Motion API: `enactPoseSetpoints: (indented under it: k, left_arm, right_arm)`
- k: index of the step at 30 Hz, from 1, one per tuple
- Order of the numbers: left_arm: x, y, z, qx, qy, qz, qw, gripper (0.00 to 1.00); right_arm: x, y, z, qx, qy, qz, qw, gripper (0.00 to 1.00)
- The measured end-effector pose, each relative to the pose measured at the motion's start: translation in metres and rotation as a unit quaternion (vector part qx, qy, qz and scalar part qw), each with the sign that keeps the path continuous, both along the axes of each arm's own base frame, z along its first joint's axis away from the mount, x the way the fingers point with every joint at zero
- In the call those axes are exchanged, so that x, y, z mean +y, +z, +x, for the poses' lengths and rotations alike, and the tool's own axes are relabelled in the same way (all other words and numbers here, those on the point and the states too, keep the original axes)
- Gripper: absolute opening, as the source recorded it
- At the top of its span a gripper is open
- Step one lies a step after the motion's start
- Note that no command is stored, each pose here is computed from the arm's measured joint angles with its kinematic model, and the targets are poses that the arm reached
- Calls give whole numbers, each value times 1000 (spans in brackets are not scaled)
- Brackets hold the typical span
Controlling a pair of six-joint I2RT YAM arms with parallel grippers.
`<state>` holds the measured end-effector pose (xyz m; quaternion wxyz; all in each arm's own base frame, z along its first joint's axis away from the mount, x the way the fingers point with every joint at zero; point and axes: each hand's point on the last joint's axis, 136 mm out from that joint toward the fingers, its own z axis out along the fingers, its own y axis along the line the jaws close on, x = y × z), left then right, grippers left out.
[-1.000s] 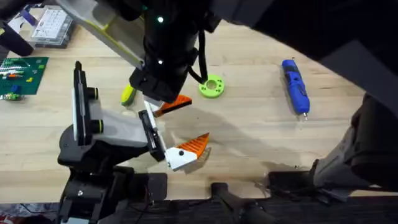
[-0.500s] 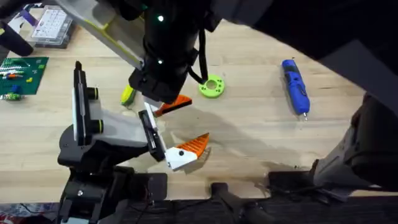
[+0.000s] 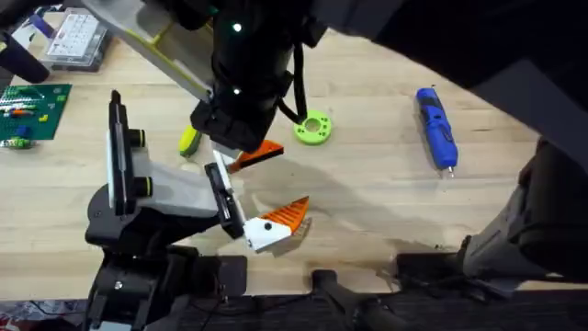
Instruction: Pick up the gripper from the table and insert it into the empty holder that is missing its gripper. Then pick up a screw, insert it into the mounting hole, and use the screwdriver to tighten it. Finally, clean up the table by picking up the vegetable and placing it into the bucket.
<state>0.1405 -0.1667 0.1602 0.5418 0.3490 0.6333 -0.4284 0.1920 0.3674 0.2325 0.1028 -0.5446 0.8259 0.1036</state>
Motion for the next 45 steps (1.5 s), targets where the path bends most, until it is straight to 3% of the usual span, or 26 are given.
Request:
enactPoseSetpoints:
  k: [45]
  left_arm:
    - [0, -1, 0, 20, 0, -6, 1000, 986]
  right_arm:
    - [13, -29, 7, 14, 0, -25, 1000, 13]
